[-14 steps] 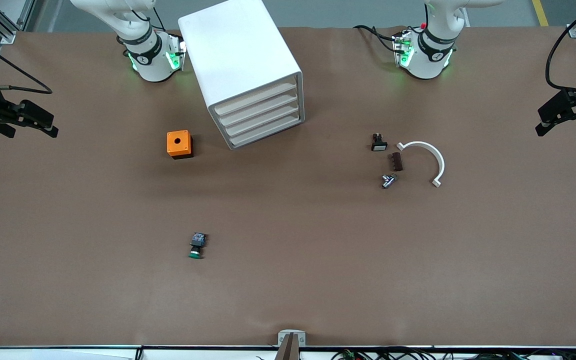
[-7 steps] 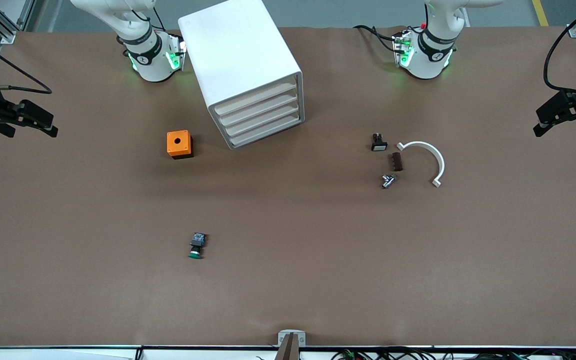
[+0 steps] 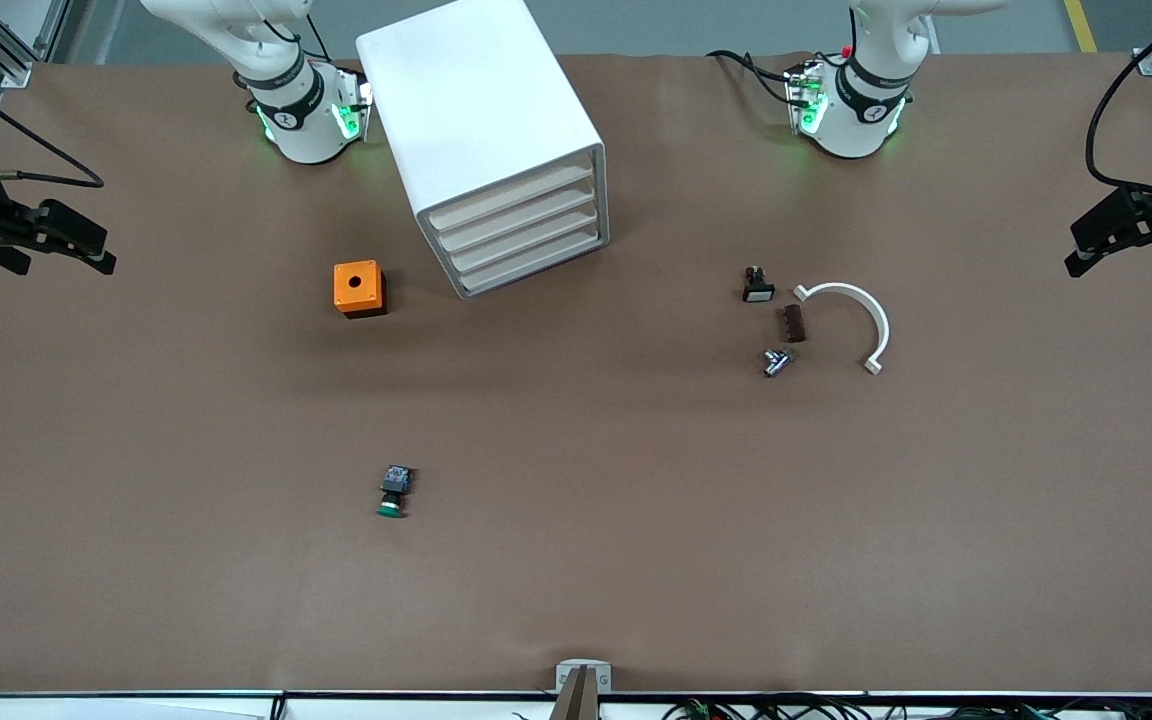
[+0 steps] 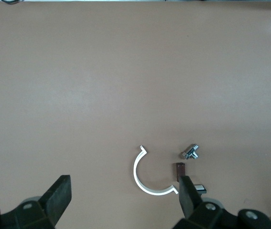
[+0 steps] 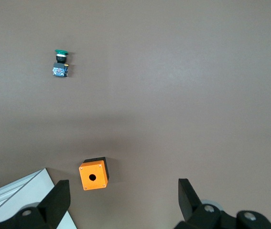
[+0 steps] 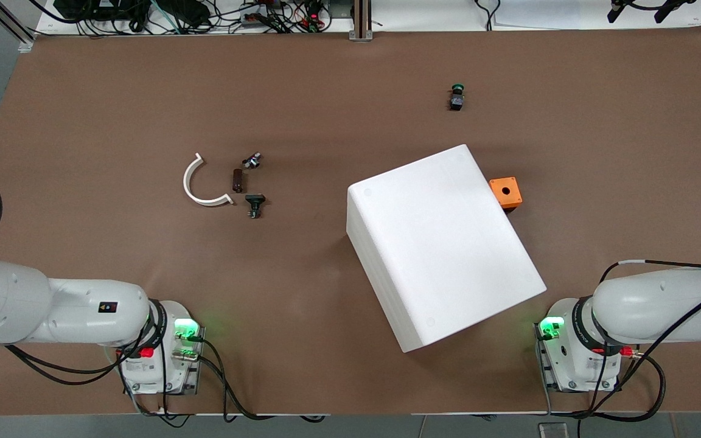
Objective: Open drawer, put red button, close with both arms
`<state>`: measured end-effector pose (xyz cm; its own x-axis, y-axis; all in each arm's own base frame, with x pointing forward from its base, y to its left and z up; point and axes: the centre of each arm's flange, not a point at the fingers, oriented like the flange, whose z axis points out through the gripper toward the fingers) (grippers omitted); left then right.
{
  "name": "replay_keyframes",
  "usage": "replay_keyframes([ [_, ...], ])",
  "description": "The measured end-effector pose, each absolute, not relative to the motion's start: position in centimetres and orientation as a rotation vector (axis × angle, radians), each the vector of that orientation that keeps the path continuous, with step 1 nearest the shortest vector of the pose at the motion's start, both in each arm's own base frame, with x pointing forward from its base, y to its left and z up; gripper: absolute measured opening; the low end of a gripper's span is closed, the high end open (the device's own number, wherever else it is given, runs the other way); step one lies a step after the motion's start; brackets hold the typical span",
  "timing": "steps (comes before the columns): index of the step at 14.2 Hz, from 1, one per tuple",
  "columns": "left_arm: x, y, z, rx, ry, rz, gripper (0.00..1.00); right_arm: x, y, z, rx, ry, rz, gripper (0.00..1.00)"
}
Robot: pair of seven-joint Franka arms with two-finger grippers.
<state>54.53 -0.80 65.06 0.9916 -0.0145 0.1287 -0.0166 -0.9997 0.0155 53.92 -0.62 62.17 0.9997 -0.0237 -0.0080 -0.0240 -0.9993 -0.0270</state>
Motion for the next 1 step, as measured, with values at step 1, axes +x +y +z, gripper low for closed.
replay_keyframes([
  [1, 54.52, -0.80, 65.05, 3.119, -0.024, 0.200, 1.00, 53.92, -0.62, 62.17, -3.114, 0.037, 0.012, 1.00],
])
